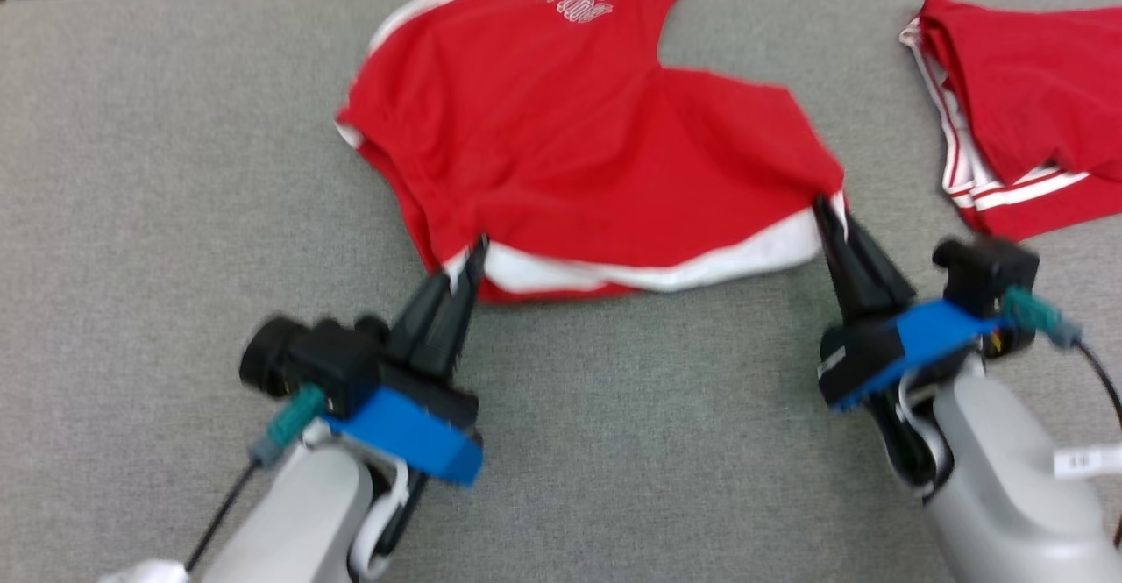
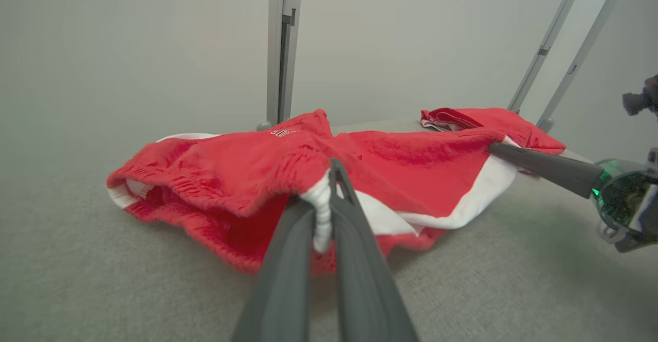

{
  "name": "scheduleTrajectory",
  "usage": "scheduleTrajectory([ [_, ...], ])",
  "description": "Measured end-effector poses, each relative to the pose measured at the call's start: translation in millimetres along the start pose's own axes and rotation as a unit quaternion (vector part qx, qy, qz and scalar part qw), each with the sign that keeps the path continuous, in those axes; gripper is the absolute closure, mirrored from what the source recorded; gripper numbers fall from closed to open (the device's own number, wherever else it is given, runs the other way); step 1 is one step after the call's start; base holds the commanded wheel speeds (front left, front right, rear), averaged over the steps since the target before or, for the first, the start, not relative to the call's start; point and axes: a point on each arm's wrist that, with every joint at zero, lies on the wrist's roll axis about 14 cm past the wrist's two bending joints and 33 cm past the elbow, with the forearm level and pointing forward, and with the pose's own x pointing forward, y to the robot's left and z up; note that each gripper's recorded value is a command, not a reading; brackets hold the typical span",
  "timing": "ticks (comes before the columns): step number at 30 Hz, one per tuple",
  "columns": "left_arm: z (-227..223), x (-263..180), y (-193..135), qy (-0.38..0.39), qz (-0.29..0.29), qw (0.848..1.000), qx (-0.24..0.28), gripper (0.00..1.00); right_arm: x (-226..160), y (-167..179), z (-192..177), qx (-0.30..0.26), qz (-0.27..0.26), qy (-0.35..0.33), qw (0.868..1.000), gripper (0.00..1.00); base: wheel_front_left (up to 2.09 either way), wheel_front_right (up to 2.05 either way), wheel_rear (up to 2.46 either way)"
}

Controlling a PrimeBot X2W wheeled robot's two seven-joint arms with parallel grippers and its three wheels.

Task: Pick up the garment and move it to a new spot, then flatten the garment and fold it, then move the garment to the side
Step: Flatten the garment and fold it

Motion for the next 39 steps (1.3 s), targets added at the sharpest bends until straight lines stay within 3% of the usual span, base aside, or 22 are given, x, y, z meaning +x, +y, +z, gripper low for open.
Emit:
scheduleTrajectory([
  [11, -21.5, -66.4, -37.6, 0.034, 0.007, 0.999, -0.035, 1.0, -91.0, -3.9, -22.2, 0.057, -0.049, 0.018, 0.997, 1.0, 0.0, 0.0, 0.0],
  [20, -23.0, -96.7, -53.9, 0.037, 0.018, 0.998, -0.047, 1.0, -135.1, 7.3, -20.3, 0.07, -0.07, 0.026, 0.995, 1.0, 0.0, 0.0, 0.0],
  [30, -15.0, -96.2, -56.2, 0.024, 0.02, 0.998, -0.046, 1.0, -130.1, 4.5, 7.1, 0.051, -0.069, 0.003, 0.996, 1.0, 0.0, 0.0, 0.0],
  [39, 0.9, -69.2, -43.4, -0.004, 0.023, 0.999, -0.046, 1.0, -77.5, 6.2, 39.3, 0.012, -0.036, -0.02, 0.999, 1.0, 0.0, 0.0, 0.0],
])
